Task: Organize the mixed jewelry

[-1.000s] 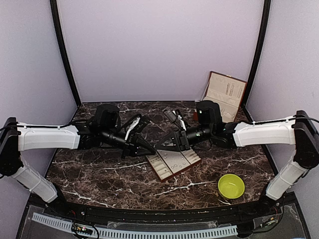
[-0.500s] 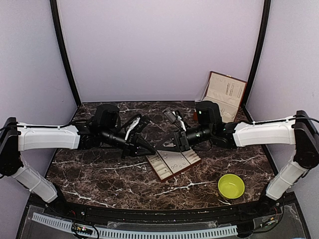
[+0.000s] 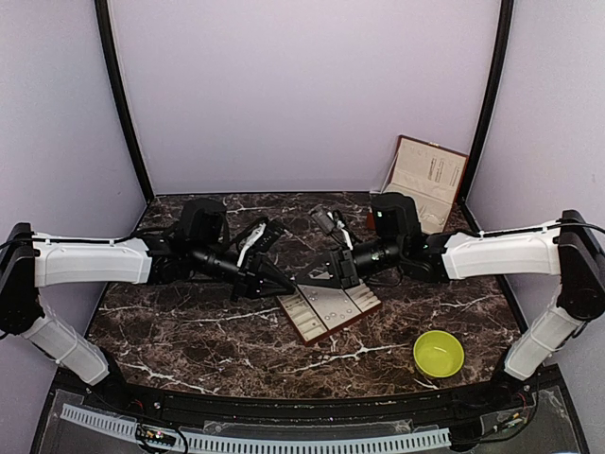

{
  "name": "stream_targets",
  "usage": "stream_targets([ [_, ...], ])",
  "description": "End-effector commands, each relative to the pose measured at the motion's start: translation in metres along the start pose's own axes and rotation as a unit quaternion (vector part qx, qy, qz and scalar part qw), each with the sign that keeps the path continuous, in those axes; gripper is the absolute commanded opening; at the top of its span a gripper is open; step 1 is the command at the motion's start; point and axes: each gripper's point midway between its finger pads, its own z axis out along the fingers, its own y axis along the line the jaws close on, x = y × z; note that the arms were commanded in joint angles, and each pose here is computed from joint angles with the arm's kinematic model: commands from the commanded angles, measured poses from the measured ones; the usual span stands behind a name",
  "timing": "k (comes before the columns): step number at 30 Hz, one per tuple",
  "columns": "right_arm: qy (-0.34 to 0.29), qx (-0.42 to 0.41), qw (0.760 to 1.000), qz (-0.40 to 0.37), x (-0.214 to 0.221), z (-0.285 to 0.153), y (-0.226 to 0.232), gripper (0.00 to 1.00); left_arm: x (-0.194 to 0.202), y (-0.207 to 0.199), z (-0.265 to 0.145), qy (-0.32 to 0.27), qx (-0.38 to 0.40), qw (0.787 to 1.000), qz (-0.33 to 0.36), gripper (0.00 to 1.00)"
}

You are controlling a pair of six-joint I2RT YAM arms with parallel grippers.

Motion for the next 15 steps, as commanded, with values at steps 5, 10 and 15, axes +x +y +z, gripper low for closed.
stream_targets([
  [5, -0.043, 0.010, 0.999, -0.019, -0.014, -0.014, 0.005, 0.04, 0.003, 0.001, -0.002, 0.002, -0.009, 1.000, 0.006, 0.38],
  [10, -0.062, 0.025, 0.998, -0.014, -0.017, -0.026, -0.001, 0.04, 0.005, 0.002, -0.004, 0.008, -0.024, 1.000, 0.013, 0.51],
  [15, -0.064, 0.050, 0.997, 0.007, -0.004, -0.036, -0.016, 0.04, 0.001, 0.011, -0.014, 0.004, -0.068, 0.997, 0.027, 0.55],
])
